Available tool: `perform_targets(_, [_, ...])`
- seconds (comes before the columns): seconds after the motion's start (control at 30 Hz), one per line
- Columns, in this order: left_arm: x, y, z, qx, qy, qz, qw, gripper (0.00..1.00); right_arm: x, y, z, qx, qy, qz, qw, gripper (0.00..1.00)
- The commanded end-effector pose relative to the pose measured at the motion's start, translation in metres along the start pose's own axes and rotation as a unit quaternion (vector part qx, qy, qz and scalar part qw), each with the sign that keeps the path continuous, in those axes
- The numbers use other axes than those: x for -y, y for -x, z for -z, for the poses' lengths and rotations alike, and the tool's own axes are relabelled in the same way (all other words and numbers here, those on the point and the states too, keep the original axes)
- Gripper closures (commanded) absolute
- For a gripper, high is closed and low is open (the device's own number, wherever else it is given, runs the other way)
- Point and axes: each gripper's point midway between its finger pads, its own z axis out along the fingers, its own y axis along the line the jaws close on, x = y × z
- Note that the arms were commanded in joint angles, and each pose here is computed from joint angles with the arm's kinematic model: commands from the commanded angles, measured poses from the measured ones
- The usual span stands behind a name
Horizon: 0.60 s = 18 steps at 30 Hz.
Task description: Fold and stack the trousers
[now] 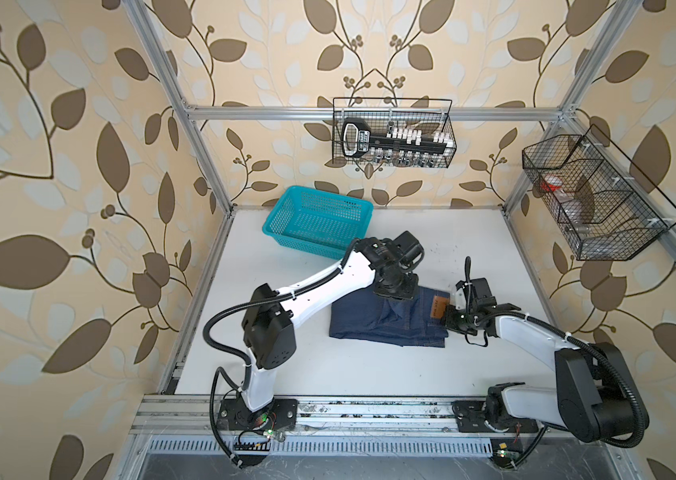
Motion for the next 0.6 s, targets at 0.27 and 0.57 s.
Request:
perform_targets(0.27, [0.067,-0.008,-0.046,-0.038,-0.060,-0.037,0.997,1.00,-0.005,-0.015,-0.007,-0.022,0.031,-0.015,0.999,0.84])
perform_targets(0.57, [0.072,-0.035,-0.078,-0.093,-0.069,-0.050,0.992,0.92,-0.011,-0.005,0.002,-0.005,0.044,-0.016,0.999,0.82])
